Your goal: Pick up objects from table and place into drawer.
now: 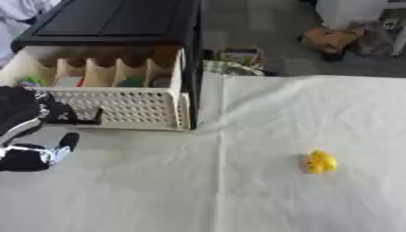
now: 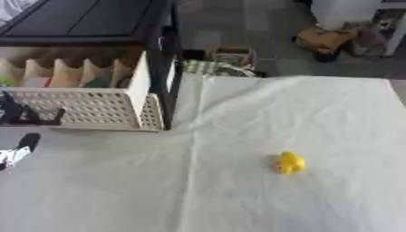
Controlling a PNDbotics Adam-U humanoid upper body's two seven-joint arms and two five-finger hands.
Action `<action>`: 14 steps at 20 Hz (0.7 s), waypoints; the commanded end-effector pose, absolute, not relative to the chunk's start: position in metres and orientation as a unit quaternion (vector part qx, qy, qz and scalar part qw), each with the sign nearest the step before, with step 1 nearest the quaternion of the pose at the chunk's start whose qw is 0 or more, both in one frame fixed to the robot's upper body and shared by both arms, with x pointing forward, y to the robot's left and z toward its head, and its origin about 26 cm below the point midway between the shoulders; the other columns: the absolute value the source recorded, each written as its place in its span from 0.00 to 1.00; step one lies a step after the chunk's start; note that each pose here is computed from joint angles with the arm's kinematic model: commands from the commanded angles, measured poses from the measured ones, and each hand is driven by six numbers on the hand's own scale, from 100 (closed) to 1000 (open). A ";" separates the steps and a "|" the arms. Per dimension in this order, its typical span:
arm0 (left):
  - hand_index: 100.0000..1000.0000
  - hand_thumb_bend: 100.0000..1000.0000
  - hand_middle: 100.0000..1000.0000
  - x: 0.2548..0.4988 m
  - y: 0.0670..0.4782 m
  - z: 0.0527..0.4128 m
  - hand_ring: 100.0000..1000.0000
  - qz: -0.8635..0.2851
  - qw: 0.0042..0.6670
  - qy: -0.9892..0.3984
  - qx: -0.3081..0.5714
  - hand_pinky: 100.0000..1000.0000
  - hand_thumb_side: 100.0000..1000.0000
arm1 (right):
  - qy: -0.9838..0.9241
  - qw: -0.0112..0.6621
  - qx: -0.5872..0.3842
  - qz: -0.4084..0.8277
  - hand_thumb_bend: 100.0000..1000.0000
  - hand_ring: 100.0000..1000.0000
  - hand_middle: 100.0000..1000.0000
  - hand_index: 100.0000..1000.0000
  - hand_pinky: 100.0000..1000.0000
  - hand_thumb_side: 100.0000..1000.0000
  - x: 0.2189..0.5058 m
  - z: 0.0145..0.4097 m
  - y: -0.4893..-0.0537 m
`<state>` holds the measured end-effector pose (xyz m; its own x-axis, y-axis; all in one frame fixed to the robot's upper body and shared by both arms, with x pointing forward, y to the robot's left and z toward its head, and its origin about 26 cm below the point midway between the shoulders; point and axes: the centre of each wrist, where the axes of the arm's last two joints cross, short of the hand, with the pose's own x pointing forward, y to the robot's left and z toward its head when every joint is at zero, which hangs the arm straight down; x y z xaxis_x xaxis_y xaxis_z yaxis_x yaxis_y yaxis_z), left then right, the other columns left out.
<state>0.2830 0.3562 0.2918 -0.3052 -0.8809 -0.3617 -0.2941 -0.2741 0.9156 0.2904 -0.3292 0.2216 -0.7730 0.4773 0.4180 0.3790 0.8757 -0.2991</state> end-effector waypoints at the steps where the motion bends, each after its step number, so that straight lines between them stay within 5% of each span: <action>1: 0.62 0.01 0.00 0.277 0.355 0.303 0.00 -0.598 0.226 -0.539 0.549 0.00 0.34 | -0.940 0.232 -0.231 0.098 0.37 0.61 0.27 0.81 0.77 0.88 0.288 0.231 -0.331; 14: 0.60 0.01 0.00 0.273 0.354 0.298 0.00 -0.608 0.213 -0.533 0.550 0.00 0.34 | -0.940 0.232 -0.232 0.094 0.37 0.61 0.27 0.81 0.77 0.88 0.288 0.230 -0.331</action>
<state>0.2761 0.3539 0.2873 -0.3164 -0.8633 -0.3932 -0.3011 -0.3016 0.9046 0.2903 -0.3296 0.2215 -0.7733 0.4769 0.4178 0.3829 0.8765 -0.2919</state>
